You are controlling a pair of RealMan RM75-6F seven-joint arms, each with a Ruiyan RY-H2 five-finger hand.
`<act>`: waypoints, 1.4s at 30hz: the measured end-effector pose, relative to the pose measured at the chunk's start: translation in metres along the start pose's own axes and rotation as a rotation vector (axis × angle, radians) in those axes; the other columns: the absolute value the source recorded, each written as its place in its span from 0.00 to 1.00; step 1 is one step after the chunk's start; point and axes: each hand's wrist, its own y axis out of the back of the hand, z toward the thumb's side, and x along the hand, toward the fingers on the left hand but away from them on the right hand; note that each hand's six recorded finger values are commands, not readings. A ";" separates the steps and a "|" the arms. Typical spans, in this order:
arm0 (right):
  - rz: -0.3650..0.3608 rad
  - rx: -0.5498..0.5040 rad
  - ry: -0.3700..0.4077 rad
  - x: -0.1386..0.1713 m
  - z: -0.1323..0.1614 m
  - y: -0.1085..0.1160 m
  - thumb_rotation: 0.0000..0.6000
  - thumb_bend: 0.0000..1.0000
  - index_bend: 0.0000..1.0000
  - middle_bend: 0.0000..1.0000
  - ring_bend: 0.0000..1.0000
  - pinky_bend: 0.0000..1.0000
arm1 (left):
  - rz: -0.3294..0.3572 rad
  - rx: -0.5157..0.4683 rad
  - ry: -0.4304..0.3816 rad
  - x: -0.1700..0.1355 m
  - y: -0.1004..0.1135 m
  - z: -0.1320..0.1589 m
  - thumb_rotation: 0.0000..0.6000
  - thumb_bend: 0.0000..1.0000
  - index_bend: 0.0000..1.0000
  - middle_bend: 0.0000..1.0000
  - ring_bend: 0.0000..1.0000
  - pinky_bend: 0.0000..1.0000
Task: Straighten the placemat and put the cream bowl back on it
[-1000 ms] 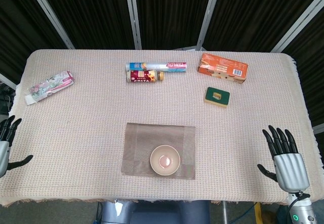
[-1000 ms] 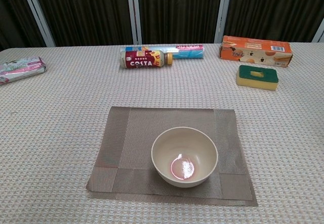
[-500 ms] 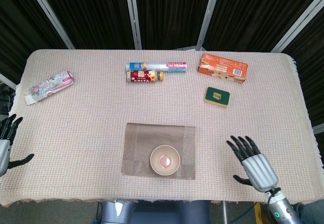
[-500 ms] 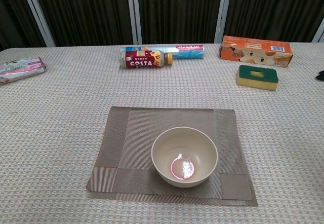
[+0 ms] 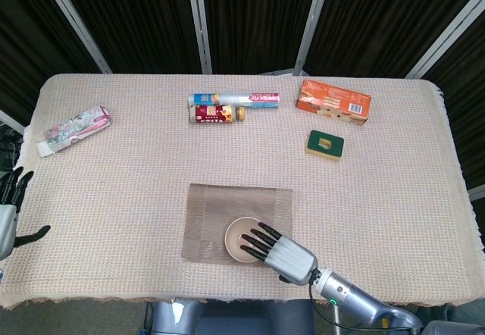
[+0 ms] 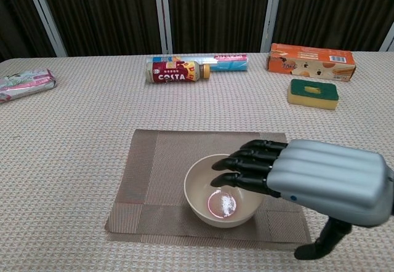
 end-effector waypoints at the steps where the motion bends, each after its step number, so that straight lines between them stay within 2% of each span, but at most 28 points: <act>1: 0.001 0.005 0.002 -0.003 0.001 0.000 1.00 0.06 0.12 0.00 0.00 0.00 | -0.001 0.002 0.004 0.001 -0.001 -0.001 1.00 0.00 0.00 0.00 0.00 0.00; 5: 0.002 0.030 -0.005 -0.013 0.001 -0.001 1.00 0.12 0.24 0.00 0.00 0.00 | 0.000 0.004 0.004 0.002 -0.001 0.000 1.00 0.00 0.00 0.00 0.00 0.00; 7: 0.007 0.038 -0.017 -0.016 -0.001 -0.003 1.00 0.13 0.35 0.00 0.00 0.00 | -0.001 0.005 0.002 0.001 -0.002 0.000 1.00 0.00 0.00 0.00 0.00 0.00; 11: 0.017 0.064 -0.026 -0.017 -0.004 -0.007 1.00 0.21 0.45 0.00 0.00 0.00 | -0.002 0.000 0.001 0.001 -0.001 0.000 1.00 0.00 0.00 0.00 0.00 0.00; 16: 0.018 0.050 -0.031 -0.016 -0.002 -0.012 1.00 0.46 0.58 0.00 0.00 0.00 | 0.004 -0.008 -0.005 0.000 0.001 0.002 1.00 0.00 0.00 0.00 0.00 0.00; 26: -0.066 -0.045 -0.056 -0.016 -0.006 -0.009 1.00 0.48 0.61 0.00 0.00 0.00 | 0.002 -0.014 -0.009 -0.002 0.002 0.003 1.00 0.00 0.00 0.00 0.00 0.00; 32: -0.140 -0.086 -0.107 -0.005 -0.025 0.007 1.00 0.49 0.61 0.00 0.00 0.00 | -0.002 -0.015 -0.002 -0.001 0.001 0.001 1.00 0.00 0.00 0.00 0.00 0.00; 37: -0.211 -0.084 -0.202 0.020 -0.061 0.028 1.00 0.49 0.61 0.00 0.00 0.00 | -0.005 -0.018 -0.001 -0.002 0.001 0.000 1.00 0.00 0.00 0.00 0.00 0.00; 42: -0.261 -0.097 -0.358 0.059 -0.116 0.043 1.00 0.49 0.62 0.00 0.00 0.00 | -0.008 -0.021 -0.007 -0.003 0.000 0.003 1.00 0.00 0.00 0.00 0.00 0.00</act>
